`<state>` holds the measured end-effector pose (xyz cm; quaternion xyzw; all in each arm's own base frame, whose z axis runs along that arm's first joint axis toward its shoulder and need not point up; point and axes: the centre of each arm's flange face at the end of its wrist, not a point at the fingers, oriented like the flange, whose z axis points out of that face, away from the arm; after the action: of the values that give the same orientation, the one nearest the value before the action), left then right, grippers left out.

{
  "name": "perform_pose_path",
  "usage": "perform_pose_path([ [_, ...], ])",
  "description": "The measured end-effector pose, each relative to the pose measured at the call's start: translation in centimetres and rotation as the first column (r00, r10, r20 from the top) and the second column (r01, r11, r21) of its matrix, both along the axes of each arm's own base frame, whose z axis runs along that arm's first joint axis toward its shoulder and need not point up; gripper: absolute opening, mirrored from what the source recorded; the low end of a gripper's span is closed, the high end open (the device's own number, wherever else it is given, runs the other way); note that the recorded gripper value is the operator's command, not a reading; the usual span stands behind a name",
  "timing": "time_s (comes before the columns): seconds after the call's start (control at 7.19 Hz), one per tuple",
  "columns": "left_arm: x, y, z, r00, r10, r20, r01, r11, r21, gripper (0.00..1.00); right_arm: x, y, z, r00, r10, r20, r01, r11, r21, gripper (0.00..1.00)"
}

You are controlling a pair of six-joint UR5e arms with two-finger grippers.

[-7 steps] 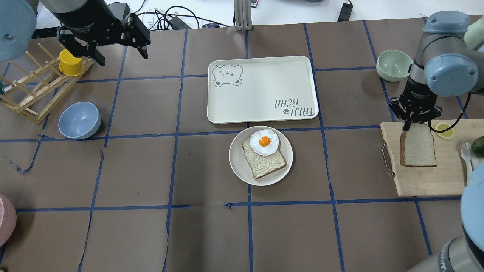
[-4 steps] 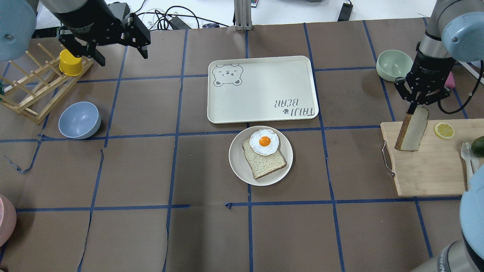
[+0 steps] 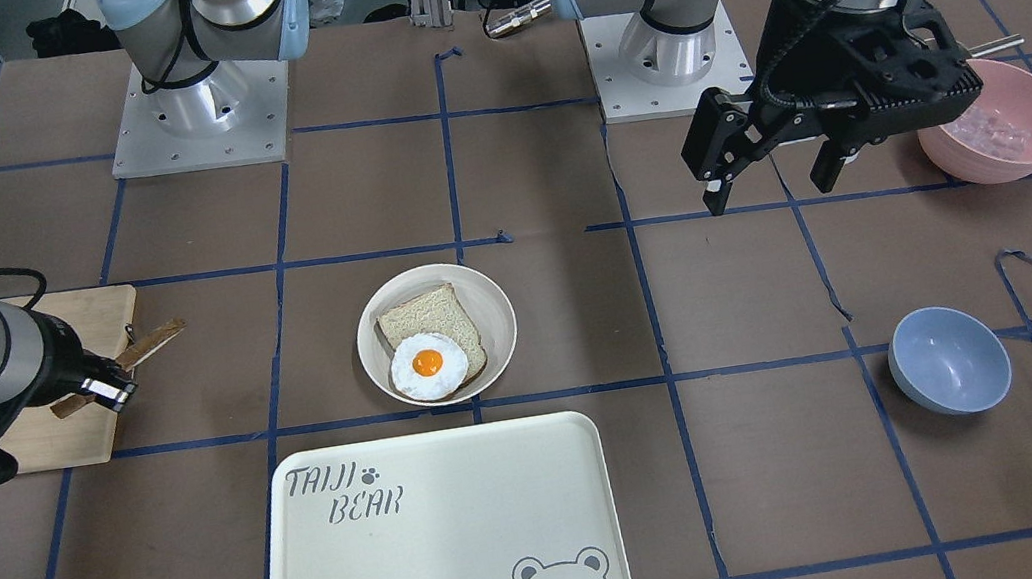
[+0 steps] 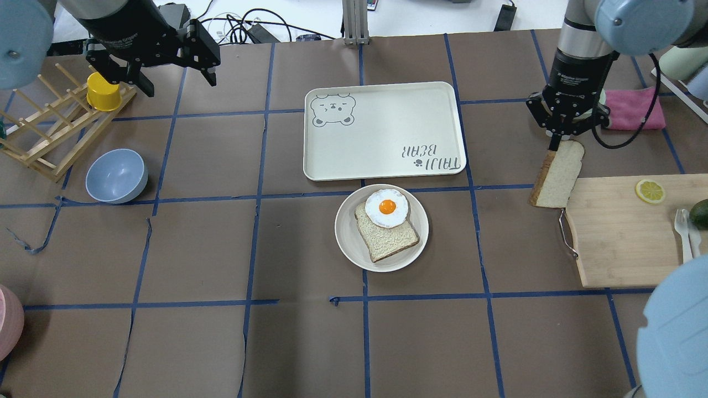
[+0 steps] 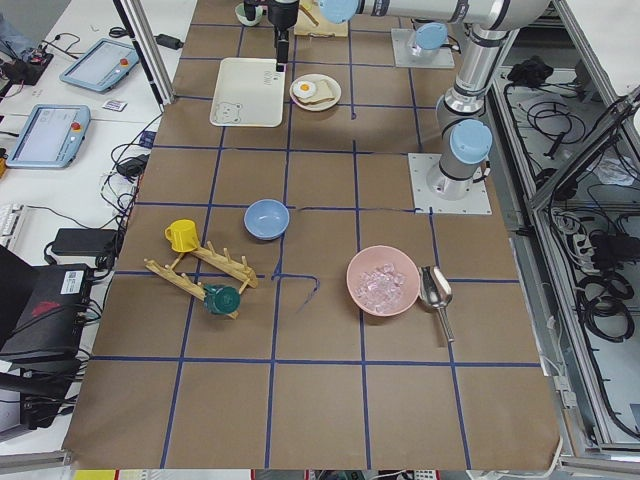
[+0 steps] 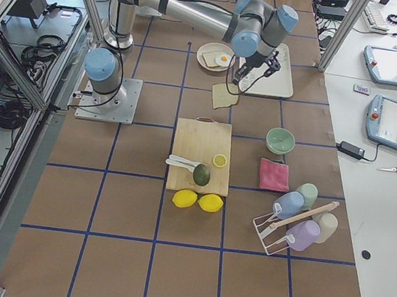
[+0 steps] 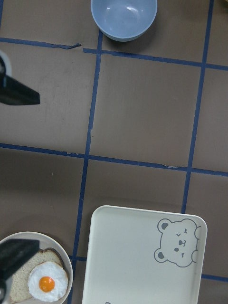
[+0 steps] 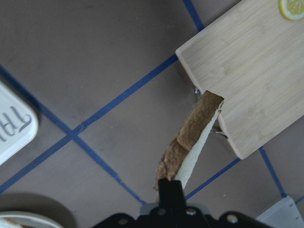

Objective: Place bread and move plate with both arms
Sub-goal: 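Lift the bread slice with the right gripper toward the plate, then lower the bread onto the egg on the plate and release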

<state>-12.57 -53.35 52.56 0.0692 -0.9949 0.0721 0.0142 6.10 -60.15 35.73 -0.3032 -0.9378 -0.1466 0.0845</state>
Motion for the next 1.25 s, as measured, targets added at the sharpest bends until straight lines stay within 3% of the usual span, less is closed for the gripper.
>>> perform_pose_path([
  [0.28, 0.0, 0.0, 0.0, 1.000, -0.001, 0.000, 0.001, 1.000, 0.000, 1.00, 7.9, 0.7, 1.6, 1.000, 0.001, 0.023, 0.000, 1.000, -0.030, 0.00],
  [0.56, 0.0, 0.0, 0.0, 1.000, -0.004, 0.001, 0.004, 1.000, -0.001, 1.00, 16.5, 3.0, 1.4, 0.995, 0.100, 0.025, -0.099, 0.995, -0.031, 0.00],
  [0.97, 0.0, 0.0, 0.0, 1.000, -0.006, 0.001, 0.006, 1.000, -0.001, 1.00, 24.1, 5.8, -0.7, 0.977, 0.211, 0.018, -0.211, 0.977, -0.008, 0.00],
  [1.25, 0.0, 0.0, 0.0, 1.000, -0.006, 0.001, 0.006, 1.000, 0.000, 1.00, 27.1, 6.7, -2.6, 0.970, 0.242, 0.010, -0.242, 0.970, 0.007, 0.00],
])
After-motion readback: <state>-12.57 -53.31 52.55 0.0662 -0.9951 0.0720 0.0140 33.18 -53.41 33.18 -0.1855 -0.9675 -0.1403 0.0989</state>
